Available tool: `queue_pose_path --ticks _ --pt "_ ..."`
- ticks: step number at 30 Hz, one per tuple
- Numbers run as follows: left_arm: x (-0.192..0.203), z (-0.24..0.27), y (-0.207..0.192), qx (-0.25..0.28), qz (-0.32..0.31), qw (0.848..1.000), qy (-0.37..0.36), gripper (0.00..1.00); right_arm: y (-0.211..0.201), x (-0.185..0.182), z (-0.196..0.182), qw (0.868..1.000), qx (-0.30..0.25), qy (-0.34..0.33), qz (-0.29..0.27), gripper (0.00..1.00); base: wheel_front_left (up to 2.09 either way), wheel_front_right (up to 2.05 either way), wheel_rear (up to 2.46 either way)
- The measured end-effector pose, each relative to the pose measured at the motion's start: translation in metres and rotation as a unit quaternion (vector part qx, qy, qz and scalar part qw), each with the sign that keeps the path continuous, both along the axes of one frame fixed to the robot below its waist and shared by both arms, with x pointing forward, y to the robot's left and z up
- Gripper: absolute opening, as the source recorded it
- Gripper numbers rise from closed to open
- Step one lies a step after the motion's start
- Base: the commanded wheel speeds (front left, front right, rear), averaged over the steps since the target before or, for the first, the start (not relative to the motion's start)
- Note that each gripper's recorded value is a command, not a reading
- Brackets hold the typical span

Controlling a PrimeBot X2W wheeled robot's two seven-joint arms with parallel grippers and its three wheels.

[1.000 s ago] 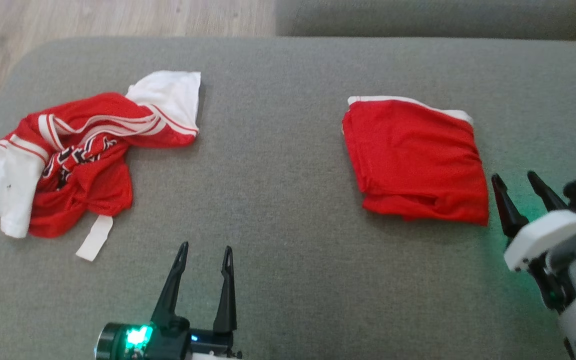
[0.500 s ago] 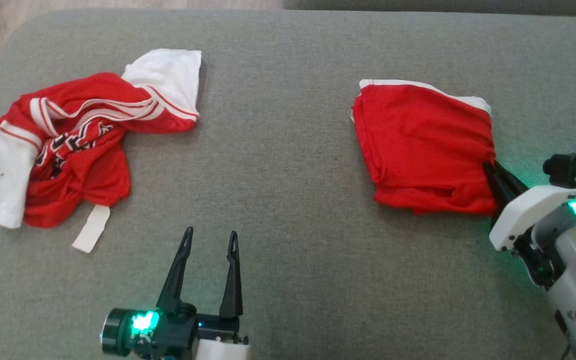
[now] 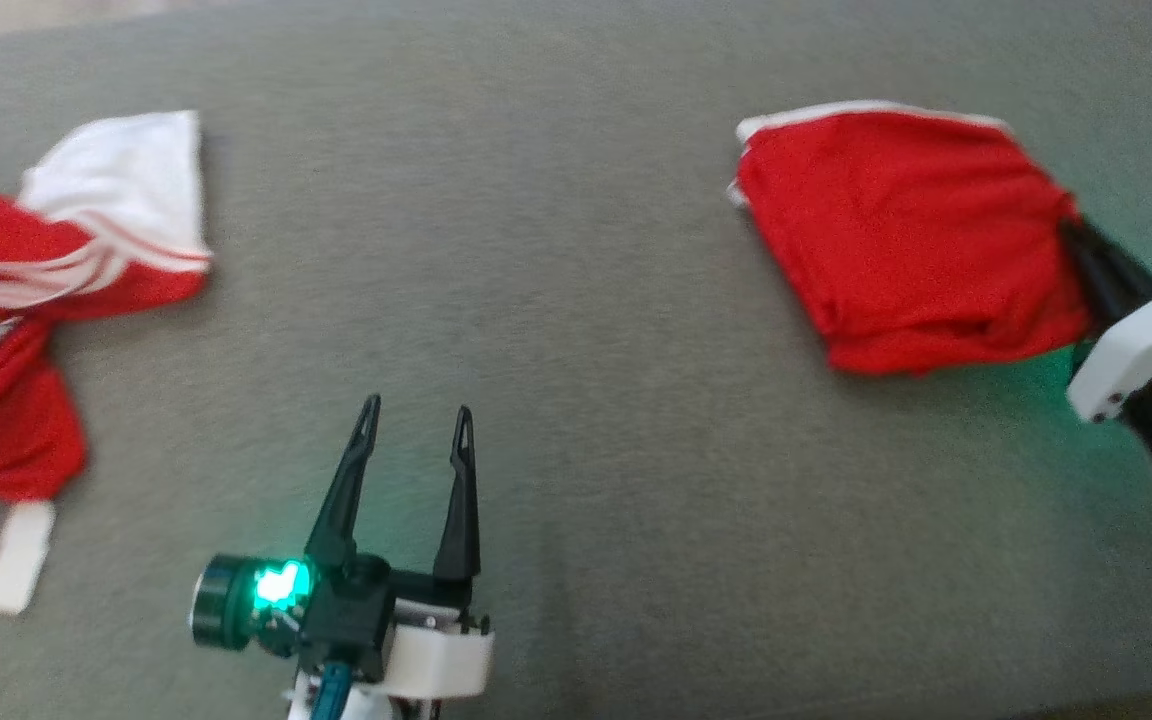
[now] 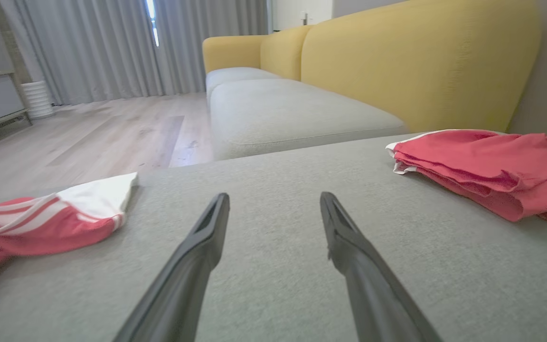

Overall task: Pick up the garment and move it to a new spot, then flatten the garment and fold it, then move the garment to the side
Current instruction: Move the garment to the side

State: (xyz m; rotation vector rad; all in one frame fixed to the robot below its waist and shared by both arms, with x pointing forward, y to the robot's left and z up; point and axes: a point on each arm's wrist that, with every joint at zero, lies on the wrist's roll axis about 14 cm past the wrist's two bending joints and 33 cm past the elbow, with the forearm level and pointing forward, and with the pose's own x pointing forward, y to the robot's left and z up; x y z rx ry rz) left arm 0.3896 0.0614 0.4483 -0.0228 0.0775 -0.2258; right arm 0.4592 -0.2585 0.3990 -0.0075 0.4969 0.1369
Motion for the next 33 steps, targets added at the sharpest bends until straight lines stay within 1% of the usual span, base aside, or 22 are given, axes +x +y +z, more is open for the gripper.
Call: queue_pose_path --ticks 5,11,18,22,23,24,25,26,28,30,33 --pt "0.019 -0.011 -0.030 0.001 -0.056 0.998 -0.001 1.00 -0.058 -0.007 0.011 0.998 -0.042 -0.008 -0.050 0.00 0.00 0.00 0.00" --pt "0.031 -0.033 -0.057 0.003 -0.110 0.994 0.011 1.00 -0.101 -0.007 0.022 0.993 -0.078 -0.014 -0.092 0.00 0.00 0.00 0.00" --pt "0.037 -0.052 -0.075 -0.002 -0.140 0.990 0.025 1.00 -0.151 -0.012 0.038 0.981 -0.147 -0.018 -0.123 0.00 0.00 0.00 0.00" --pt "0.040 -0.052 -0.077 -0.003 -0.143 0.989 0.024 1.00 -0.166 -0.010 0.046 0.976 -0.173 -0.026 -0.130 0.00 0.00 0.00 0.00" --pt "0.040 -0.052 -0.077 -0.003 -0.143 0.989 0.024 1.00 -0.168 -0.009 0.048 0.975 -0.177 -0.029 -0.131 0.02 0.00 0.00 0.00" --pt "0.039 -0.052 -0.076 -0.002 -0.143 0.989 0.024 1.00 -0.169 -0.008 0.050 0.974 -0.181 -0.032 -0.131 0.14 0.00 0.00 0.00" --pt "0.039 -0.052 -0.075 -0.001 -0.142 0.990 0.024 1.00 -0.171 -0.007 0.052 0.973 -0.185 -0.035 -0.132 0.41 0.00 0.00 0.00" --pt "0.039 -0.051 -0.074 0.001 -0.141 0.990 0.023 1.00 -0.174 -0.008 0.052 0.972 -0.188 -0.034 -0.137 1.00 0.00 0.00 0.00" --pt "0.040 -0.049 -0.071 0.003 -0.136 0.990 0.021 1.00 -0.181 -0.008 0.055 0.969 -0.192 -0.040 -0.150 1.00 0.00 0.00 0.00" --pt "0.040 -0.047 -0.067 0.007 -0.130 0.991 0.018 1.00 -0.184 -0.007 0.057 0.967 -0.202 -0.042 -0.153 1.00 0.00 0.00 0.00" --pt "0.039 -0.039 -0.061 0.012 -0.119 0.993 0.010 1.00 -0.177 -0.001 0.061 0.967 -0.202 -0.054 -0.147 1.00 0.00 0.00 0.00"
